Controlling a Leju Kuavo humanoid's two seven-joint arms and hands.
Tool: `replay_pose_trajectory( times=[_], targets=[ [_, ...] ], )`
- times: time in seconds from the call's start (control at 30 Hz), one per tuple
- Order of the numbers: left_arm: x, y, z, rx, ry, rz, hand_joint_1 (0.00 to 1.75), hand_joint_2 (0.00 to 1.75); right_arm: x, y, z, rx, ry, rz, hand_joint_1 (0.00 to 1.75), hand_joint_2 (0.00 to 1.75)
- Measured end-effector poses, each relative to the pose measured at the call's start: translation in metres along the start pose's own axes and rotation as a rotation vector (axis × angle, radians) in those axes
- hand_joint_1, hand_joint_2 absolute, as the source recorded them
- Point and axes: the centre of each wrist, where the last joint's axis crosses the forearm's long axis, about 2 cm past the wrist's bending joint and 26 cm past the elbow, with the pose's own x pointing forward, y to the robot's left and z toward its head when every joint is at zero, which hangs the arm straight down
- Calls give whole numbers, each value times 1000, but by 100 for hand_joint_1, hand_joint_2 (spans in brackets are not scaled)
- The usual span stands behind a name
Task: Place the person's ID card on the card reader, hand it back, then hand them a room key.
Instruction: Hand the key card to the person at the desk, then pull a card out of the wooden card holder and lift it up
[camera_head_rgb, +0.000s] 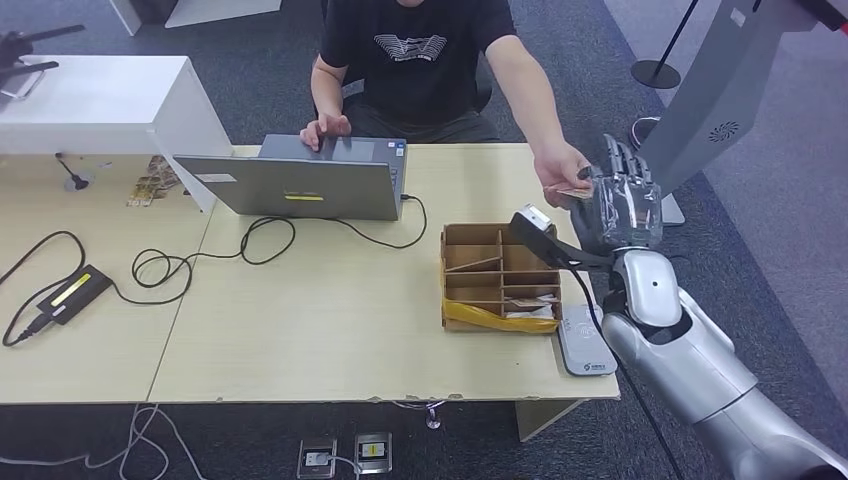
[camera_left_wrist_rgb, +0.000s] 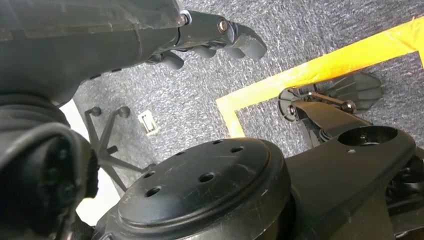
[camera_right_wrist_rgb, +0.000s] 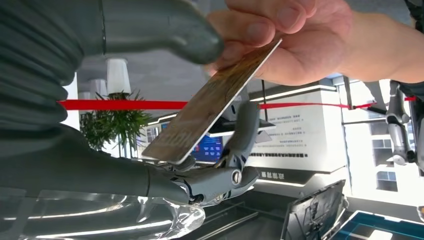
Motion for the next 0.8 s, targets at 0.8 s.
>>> replay_pose_trajectory(
  times=[0.8],
  targets=[
    [-11, -2, 0, -5, 18, 29, 0, 0, 0, 14, 25, 111, 14, -14, 0, 175]
  ],
)
